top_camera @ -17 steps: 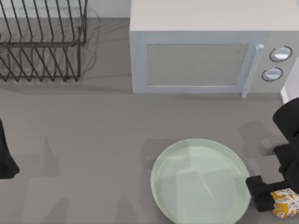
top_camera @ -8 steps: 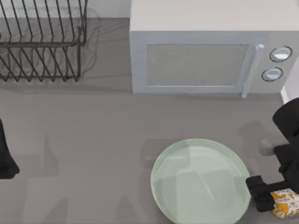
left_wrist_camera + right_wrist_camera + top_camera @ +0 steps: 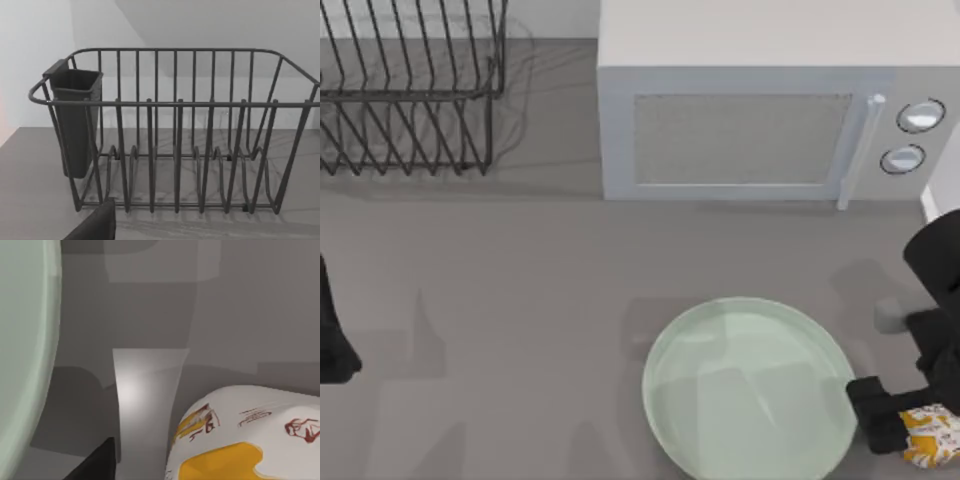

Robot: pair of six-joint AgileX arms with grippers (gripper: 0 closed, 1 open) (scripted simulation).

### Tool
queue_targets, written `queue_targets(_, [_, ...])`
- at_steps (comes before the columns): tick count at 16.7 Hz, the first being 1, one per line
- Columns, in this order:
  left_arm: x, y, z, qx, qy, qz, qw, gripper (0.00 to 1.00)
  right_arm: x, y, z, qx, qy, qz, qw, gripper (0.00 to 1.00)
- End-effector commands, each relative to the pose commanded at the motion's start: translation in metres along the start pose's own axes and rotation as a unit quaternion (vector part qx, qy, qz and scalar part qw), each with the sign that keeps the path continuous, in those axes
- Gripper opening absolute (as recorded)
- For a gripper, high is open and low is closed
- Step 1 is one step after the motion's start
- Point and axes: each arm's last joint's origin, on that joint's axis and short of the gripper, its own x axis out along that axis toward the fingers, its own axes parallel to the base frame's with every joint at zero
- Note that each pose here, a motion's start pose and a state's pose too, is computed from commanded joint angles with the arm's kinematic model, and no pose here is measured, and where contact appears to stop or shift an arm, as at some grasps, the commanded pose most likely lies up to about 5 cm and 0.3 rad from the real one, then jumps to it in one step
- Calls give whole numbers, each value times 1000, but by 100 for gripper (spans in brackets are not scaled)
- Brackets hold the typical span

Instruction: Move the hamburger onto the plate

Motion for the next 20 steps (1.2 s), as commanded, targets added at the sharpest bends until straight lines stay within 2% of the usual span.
queue_targets(2, [0, 0, 0, 0, 0, 0, 1000, 100, 0, 0, 0, 0, 0, 0, 1000, 0])
queue_targets(3, [0, 0, 0, 0, 0, 0, 1000, 100, -22, 0, 1, 2, -17, -1, 1000, 0])
queue_targets(7, [0, 0, 0, 0, 0, 0, 1000, 100, -39, 2, 7, 1, -21, -1, 1000, 0])
queue_targets(11, [0, 0, 0, 0, 0, 0, 1000, 100, -80, 1, 7, 2, -2, -4, 1000, 0])
queue_targets(15, [0, 0, 0, 0, 0, 0, 1000, 100, -118, 1, 2, 1, -14, -2, 1000, 0])
queue_targets(20, [0, 0, 0, 0, 0, 0, 1000, 100, -121, 1, 2, 1, -15, -1, 1000, 0])
